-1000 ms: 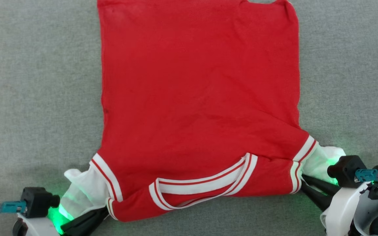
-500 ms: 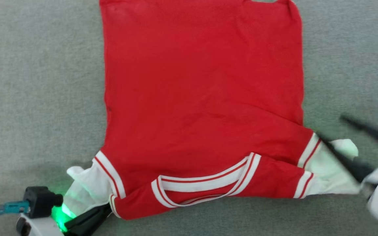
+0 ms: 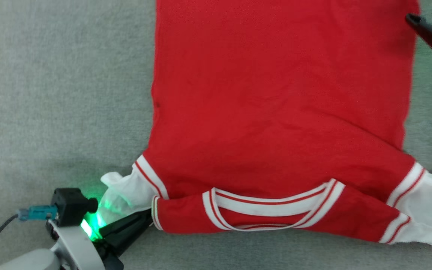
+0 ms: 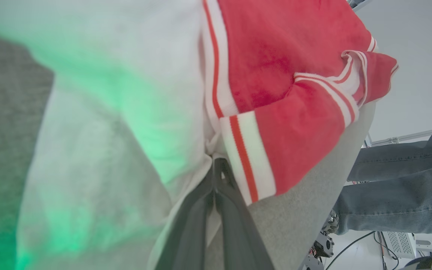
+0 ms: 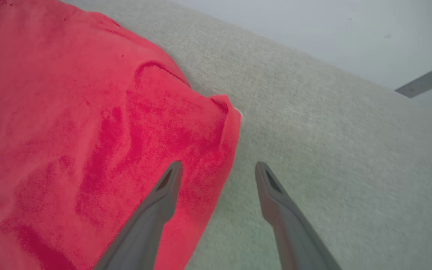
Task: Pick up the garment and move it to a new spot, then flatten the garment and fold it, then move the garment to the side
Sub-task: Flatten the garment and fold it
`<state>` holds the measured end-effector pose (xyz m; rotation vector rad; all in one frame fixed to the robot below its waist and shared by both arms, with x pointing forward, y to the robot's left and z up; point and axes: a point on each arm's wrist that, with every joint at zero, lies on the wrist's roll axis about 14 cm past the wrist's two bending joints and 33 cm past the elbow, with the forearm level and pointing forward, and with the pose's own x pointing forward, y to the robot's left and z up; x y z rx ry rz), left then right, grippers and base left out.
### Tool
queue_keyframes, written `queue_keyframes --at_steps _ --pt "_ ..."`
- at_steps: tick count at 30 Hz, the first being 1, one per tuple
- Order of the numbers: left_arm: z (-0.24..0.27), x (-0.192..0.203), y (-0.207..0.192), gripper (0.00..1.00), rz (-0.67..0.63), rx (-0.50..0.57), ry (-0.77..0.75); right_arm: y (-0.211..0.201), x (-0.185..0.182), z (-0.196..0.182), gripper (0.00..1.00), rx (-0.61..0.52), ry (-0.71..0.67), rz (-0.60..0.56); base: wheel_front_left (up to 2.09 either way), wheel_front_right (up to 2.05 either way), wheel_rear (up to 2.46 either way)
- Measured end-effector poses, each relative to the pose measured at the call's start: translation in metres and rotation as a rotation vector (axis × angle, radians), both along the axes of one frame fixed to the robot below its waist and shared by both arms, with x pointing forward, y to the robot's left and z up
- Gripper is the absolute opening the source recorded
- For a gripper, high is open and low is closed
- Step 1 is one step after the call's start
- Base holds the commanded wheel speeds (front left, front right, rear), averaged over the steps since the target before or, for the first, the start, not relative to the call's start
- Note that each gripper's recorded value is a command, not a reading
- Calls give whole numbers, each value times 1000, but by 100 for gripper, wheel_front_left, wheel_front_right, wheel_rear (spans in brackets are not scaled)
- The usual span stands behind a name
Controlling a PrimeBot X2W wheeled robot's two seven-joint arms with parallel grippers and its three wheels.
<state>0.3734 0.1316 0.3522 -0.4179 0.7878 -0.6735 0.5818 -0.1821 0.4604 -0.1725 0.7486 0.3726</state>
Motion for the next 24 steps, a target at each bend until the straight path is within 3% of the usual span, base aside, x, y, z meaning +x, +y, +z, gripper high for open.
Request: queue_keyframes --at_steps 5,13,15,16,24 --pt "-7 2 -1 0 -4 -9 15 10 25 -29 100 -47 155 -9 0 0 0" --pt "-17 5 -1 0 -11 -15 38 41 35 -73 100 -101 306 62 0 0 0" --pt "-18 6 -2 0 -11 -19 40 45 39 -76 11 -104 300 73 0 0 0" --pt "-18 7 -2 0 -12 -20 39 46 40 -78 0 -105 298 79 0 0 0" --pt "-13 10 -4 0 -14 -26 23 41 35 -68 0 -68 238 78 0 0 0"
